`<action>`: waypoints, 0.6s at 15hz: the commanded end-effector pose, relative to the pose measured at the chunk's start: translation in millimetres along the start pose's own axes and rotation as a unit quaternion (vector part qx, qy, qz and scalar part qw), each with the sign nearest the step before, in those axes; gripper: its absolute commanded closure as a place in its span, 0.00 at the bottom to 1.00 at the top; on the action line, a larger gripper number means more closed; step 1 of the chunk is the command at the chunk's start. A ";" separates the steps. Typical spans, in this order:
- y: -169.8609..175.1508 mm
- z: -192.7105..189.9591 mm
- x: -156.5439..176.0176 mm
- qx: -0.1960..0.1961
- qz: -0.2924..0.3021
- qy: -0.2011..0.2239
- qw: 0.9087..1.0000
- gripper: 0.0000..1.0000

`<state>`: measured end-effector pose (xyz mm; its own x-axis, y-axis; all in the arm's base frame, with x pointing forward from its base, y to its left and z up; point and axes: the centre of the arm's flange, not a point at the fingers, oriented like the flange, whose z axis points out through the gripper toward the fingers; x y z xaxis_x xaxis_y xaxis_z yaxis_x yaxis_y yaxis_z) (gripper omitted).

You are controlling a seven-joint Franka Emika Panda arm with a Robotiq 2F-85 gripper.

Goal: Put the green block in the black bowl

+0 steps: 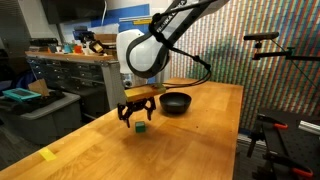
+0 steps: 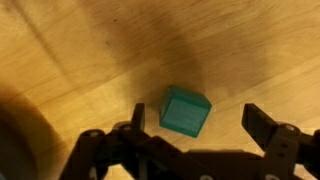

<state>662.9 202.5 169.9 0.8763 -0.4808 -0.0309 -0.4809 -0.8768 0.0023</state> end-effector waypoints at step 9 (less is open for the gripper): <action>-8.9 9.0 25.7 -0.001 0.027 -0.056 0.998 0.76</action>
<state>673.2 198.3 158.2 0.8459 -0.5220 -0.1094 -0.5235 -0.8518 0.0168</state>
